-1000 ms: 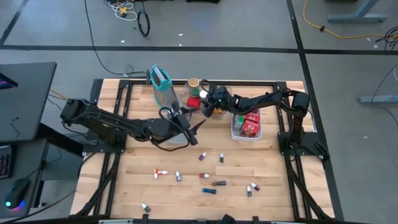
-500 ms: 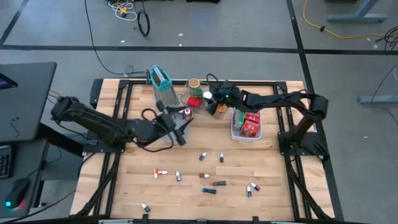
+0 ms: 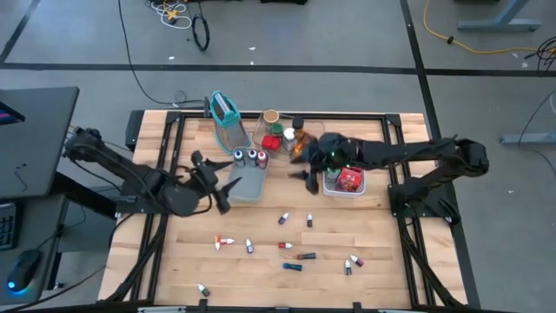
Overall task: Pick & Place Kitchen Items
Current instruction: Put the small orange food coloring bottle into the gray bin
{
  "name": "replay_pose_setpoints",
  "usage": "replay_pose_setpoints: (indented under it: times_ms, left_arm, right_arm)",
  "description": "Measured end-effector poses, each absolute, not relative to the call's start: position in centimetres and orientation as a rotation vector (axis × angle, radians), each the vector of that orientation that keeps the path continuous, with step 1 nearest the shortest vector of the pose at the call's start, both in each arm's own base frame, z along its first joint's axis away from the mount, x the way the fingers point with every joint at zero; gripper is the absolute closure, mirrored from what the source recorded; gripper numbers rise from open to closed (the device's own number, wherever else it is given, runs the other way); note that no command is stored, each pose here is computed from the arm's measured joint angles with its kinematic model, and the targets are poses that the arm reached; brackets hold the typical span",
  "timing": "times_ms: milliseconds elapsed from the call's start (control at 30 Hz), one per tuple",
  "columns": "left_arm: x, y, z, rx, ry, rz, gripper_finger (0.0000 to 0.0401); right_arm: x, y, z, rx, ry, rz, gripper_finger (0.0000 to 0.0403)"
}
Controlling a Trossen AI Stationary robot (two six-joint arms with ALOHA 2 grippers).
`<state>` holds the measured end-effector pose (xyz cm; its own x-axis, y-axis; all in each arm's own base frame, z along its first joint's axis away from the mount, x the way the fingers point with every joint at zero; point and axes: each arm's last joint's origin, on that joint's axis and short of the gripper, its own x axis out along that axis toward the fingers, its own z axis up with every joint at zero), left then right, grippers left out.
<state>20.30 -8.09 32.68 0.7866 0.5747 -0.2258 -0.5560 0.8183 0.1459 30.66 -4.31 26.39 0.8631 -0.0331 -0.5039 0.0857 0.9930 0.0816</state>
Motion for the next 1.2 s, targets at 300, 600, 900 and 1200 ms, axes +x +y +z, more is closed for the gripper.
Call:
replay_pose_setpoints:
  times_ms: [300,600,900,1200]
  left_arm:
    - [20.6,-9.3,28.5,-0.122,0.404,0.372,0.0156]
    - [19.3,-11.8,24.6,-0.017,0.33,0.21,0.0156]
    - [17.7,-12.4,20.8,-0.092,0.283,0.123,0.0156]
    - [17.6,-12.2,20.5,-0.071,0.282,0.127,0.0156]
  right_arm:
    - [30.6,0.9,25.5,0.139,0.595,0.146,0.0178]
    - [29.9,4.2,23.9,0.106,0.625,0.251,0.0179]
    - [29.4,5.4,23.1,0.087,0.643,0.291,0.0179]
    - [29.4,5.4,22.9,0.072,0.6,0.299,0.0179]
